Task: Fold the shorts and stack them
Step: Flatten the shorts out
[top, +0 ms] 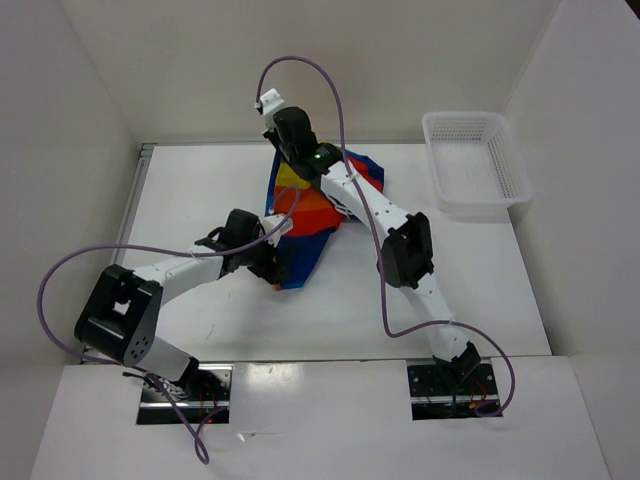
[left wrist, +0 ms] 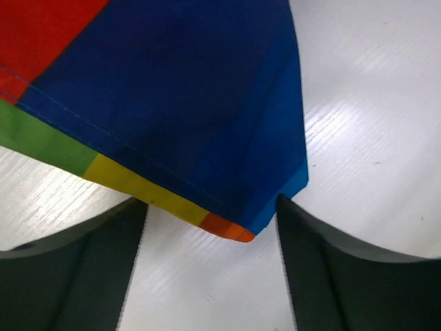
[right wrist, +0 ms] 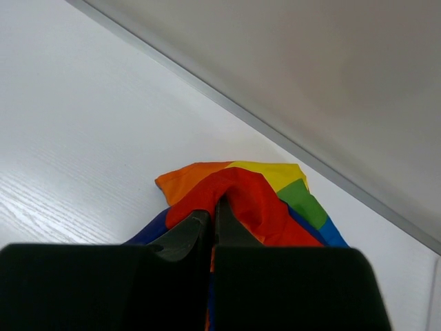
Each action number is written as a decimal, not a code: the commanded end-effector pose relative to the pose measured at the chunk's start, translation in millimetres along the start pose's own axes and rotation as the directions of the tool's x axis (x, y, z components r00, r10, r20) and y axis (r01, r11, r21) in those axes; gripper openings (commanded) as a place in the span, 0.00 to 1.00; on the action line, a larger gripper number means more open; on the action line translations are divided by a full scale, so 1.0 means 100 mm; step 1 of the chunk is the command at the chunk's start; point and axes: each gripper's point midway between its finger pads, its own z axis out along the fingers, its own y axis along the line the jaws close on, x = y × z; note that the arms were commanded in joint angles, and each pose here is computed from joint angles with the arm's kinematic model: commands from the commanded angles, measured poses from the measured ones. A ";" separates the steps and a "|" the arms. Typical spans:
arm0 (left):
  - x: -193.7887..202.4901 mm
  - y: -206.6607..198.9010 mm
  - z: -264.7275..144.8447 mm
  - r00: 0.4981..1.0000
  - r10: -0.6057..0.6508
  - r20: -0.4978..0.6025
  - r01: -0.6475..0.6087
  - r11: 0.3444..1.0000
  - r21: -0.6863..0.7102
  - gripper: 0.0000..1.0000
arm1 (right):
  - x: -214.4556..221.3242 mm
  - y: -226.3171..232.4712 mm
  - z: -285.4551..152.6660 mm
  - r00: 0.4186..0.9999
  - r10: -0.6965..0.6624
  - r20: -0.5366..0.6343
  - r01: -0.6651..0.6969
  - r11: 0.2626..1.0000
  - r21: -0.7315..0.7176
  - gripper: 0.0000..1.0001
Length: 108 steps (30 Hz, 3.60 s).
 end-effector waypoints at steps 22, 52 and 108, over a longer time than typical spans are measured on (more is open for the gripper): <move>-1.01 1.18 -1.02 0.962 -0.064 0.267 0.160 0.921 -0.354 0.00 | -1.13 -1.22 -1.07 0.978 0.027 0.209 -0.072 0.974 0.213 0.00; -2.66 0.31 -5.78 0.312 0.632 0.709 0.505 0.522 -0.688 0.00 | -2.07 -1.45 -3.78 0.865 -0.056 0.498 0.136 0.983 -0.125 0.00; -0.75 1.05 -1.22 0.970 -0.238 0.045 0.240 0.917 -0.319 0.99 | 2.04 -0.63 -1.61 0.719 0.378 -0.583 -0.538 0.834 -0.123 0.88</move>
